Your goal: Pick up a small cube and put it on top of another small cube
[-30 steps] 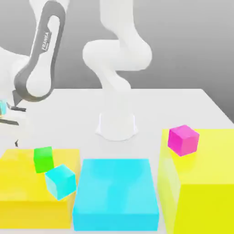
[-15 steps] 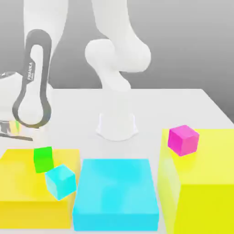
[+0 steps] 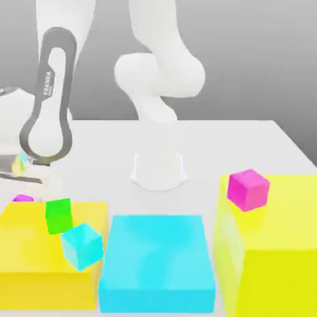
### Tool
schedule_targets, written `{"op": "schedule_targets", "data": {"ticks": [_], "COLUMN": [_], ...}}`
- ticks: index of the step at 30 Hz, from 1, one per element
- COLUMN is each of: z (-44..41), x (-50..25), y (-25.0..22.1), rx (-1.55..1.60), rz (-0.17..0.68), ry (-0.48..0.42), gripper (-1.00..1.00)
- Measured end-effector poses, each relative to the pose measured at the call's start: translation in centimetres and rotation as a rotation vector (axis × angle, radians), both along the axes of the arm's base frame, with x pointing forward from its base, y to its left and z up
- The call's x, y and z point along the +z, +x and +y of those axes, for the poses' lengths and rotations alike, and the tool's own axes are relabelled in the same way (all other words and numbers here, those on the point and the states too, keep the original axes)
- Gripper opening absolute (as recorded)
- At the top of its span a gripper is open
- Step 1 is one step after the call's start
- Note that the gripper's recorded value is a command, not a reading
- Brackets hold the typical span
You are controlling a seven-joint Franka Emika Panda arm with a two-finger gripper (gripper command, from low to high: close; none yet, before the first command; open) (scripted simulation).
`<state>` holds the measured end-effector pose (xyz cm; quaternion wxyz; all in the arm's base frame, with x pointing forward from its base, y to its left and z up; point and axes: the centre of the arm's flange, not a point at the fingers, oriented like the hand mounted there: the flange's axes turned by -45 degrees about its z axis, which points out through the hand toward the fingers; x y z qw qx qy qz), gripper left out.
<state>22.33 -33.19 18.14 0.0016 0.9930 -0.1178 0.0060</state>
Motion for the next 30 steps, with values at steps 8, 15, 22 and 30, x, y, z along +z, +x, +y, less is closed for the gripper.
{"op": "schedule_targets", "data": {"ticks": [8,15,22,30], "z": [-0.8,-0.8,0.0,16.9], "x": [3.2,4.8,7.3,11.9], "y": [-0.6,0.8,6.0,21.1], "rx": [0.076,0.313,0.58,1.334], "rz": [0.03,0.092,0.138,0.164], "ry": [-0.049,-0.075,-0.085,-0.141], "gripper": [-1.0,-1.0,-1.0,-1.0]}}
